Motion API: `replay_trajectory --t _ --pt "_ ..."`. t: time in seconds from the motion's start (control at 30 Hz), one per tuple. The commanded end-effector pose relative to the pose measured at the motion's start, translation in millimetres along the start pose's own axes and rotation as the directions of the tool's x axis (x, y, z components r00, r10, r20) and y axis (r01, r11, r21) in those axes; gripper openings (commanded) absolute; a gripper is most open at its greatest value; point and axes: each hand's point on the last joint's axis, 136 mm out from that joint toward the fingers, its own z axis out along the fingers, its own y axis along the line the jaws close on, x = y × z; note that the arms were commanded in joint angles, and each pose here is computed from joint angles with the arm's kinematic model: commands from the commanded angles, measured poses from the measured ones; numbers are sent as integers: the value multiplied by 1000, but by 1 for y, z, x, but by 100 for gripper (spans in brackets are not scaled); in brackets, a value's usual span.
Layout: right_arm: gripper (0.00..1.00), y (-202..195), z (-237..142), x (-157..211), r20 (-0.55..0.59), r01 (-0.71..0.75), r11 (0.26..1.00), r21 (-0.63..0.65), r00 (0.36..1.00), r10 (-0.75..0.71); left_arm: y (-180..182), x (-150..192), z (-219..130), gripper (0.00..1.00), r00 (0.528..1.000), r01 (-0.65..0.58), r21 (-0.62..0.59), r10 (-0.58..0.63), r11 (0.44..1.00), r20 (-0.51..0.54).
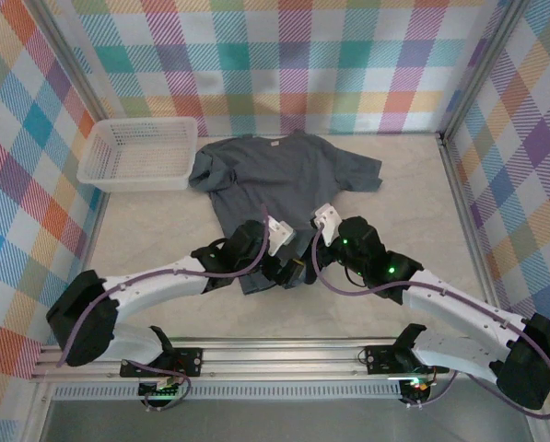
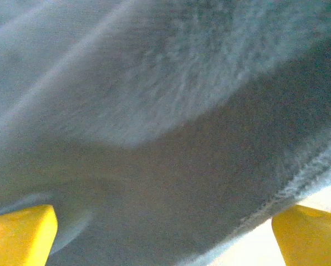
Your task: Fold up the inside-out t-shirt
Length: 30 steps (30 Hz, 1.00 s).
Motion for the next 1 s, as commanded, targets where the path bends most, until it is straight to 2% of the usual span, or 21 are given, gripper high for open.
replay_trajectory --t 0.0,0.13,0.2,0.23,0.27,0.3,0.33,0.37,0.43,0.53,0.73,0.77,0.83,0.9,0.97 --pt "0 9 -1 -2 -35 -42 998 -51 999 40 -1 -31 9 100 991 -20 7 19 1000 129" --pt "0 7 -1 -4 -57 -50 998 -38 997 47 44 -35 14 99 991 48 -251 -15 967 132" --pt "0 3 -1 2 -78 -50 999 -12 996 49 59 -43 8 85 987 73 -325 -22 943 158" --pt "0 0 -1 5 -88 -48 999 5 995 49 63 -48 4 73 984 87 -334 -30 938 174" --pt "0 -4 -1 10 -96 -42 999 28 994 45 65 -56 -2 51 980 106 -331 -42 938 196" --pt "5 -10 -1 16 -107 -25 998 62 994 31 66 -63 -9 20 973 138 -315 -69 939 221" --pt "22 -18 0 23 -123 -6 994 110 992 20 67 -69 -15 4 967 167 -294 -98 941 235" --pt "35 -30 1 33 -151 25 984 176 989 2 67 -74 -23 0 959 208 -266 -142 941 247" --pt "33 -52 3 54 -230 103 956 273 973 -39 62 -83 -38 0 946 263 -193 -213 945 246" --pt "31 -90 1 76 -343 161 898 409 939 -12 46 -89 -52 0 948 279 -105 -256 955 190" --pt "17 -172 -27 94 -307 32 778 628 929 209 15 -82 -58 0 959 280 30 -281 960 30" --pt "19 -176 -30 91 -306 34 787 617 931 199 13 -82 -56 0 957 291 35 -291 956 8" --pt "26 -158 -27 72 -274 22 866 500 952 134 12 -82 -52 0 952 305 33 -304 952 -27" --pt "27 -106 -23 47 -170 -136 963 232 969 177 16 -81 -47 0 946 321 0 -320 947 -46" --pt "24 -61 -26 30 -101 -303 953 18 948 303 18 -86 -45 0 945 323 -8 -323 946 -39"
